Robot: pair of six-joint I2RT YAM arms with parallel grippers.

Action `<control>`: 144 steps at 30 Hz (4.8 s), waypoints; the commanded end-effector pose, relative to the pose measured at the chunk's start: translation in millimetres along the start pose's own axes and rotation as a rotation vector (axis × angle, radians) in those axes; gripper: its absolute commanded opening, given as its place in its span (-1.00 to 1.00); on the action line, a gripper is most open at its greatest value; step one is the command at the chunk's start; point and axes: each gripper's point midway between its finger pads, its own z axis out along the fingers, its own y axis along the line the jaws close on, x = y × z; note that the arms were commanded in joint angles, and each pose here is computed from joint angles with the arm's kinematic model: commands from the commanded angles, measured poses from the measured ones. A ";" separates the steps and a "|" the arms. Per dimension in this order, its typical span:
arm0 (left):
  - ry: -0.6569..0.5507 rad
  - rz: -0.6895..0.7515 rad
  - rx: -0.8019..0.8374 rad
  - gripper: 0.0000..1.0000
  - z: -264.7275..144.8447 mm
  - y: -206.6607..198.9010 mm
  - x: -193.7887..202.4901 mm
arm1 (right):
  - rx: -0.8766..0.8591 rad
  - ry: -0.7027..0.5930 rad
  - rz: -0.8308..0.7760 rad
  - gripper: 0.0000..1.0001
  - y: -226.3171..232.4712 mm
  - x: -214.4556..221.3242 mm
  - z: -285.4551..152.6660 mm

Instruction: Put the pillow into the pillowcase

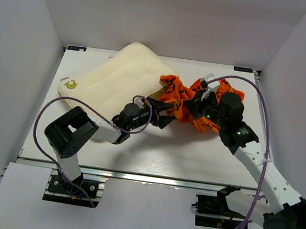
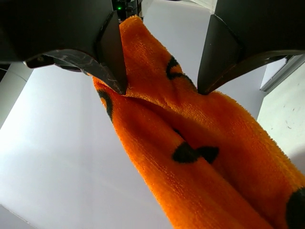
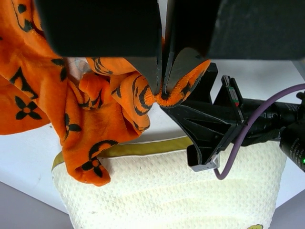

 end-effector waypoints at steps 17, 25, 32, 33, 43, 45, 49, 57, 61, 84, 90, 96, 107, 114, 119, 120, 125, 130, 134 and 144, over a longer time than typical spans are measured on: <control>0.064 -0.045 0.042 0.55 -0.1 -26.2 16.8 | 0.025 -0.112 -0.050 -1.00 -4.3 -31.7 -2.3; 0.071 -0.059 0.055 0.29 13.8 -29.0 14.5 | 0.005 -0.104 -0.026 -1.00 1.0 -27.3 -6.0; 0.054 -0.064 0.086 -0.38 16.2 -31.0 6.6 | 0.014 -0.097 -0.081 -1.00 -1.0 -21.1 -10.9; 0.052 -0.061 0.095 -0.48 13.3 -33.8 4.4 | 0.022 -0.090 -0.091 -1.00 -2.6 -17.7 -11.6; 0.072 0.295 -0.081 -1.00 -47.8 -47.0 -9.2 | 0.014 0.003 -0.356 -1.00 -4.5 22.1 -40.9; 0.030 0.340 -0.285 -1.00 -70.3 -22.9 -25.2 | -0.002 0.034 -0.417 -1.00 -3.8 34.3 -46.9; 0.112 0.599 -0.465 -1.00 -109.8 -25.7 -9.2 | -0.098 0.094 -0.541 -1.00 8.6 58.5 -63.8; 0.231 0.606 -0.776 -1.00 -202.8 32.7 12.6 | -0.419 0.191 -0.616 0.05 59.0 96.6 -107.3; 0.229 0.578 -0.895 -1.00 -241.2 71.6 9.4 | -0.388 0.191 -0.633 0.37 55.8 91.1 -114.0; -0.108 1.000 -0.908 0.33 -216.2 -13.1 -54.5 | -0.019 0.241 -0.393 0.38 -62.7 74.5 72.8; -0.121 0.994 -0.856 0.31 -164.2 8.1 -85.2 | -0.114 0.306 -0.428 0.39 -69.6 87.8 117.8; -0.129 1.044 -0.875 0.30 -114.2 15.1 -120.8 | -0.189 0.389 -0.393 0.39 -66.6 113.4 131.1; -0.105 1.021 -0.886 0.20 -67.7 48.4 -152.7 | -0.170 0.499 -0.367 0.37 -73.0 158.1 131.5; -0.126 1.011 -0.951 -0.52 -50.0 75.2 -179.5 | -0.019 0.482 -0.394 0.16 -106.1 155.2 156.1; -0.127 1.003 -0.989 -0.66 -45.3 90.2 -191.6 | -0.008 0.462 -0.390 -0.57 -111.8 147.4 165.0; -0.119 0.998 -0.999 -0.80 -45.1 95.3 -192.6 | -0.004 0.450 -0.386 -0.69 -112.6 141.6 164.7; -0.124 1.002 -1.005 -1.00 -46.1 96.8 -194.3 | 0.058 0.322 -0.371 -1.00 -123.9 83.7 151.4; -0.122 1.010 -1.014 -1.00 -50.4 98.3 -194.2 | 0.118 0.221 -0.350 -1.00 -145.7 31.6 130.8; -0.124 1.009 -1.022 -1.00 -58.6 100.2 -192.6 | 0.112 0.170 -0.338 -1.00 -145.1 7.4 111.4; -0.194 1.068 -0.933 -1.00 -70.4 45.6 -171.7 | 0.124 0.130 -0.323 -1.00 -141.3 1.8 85.2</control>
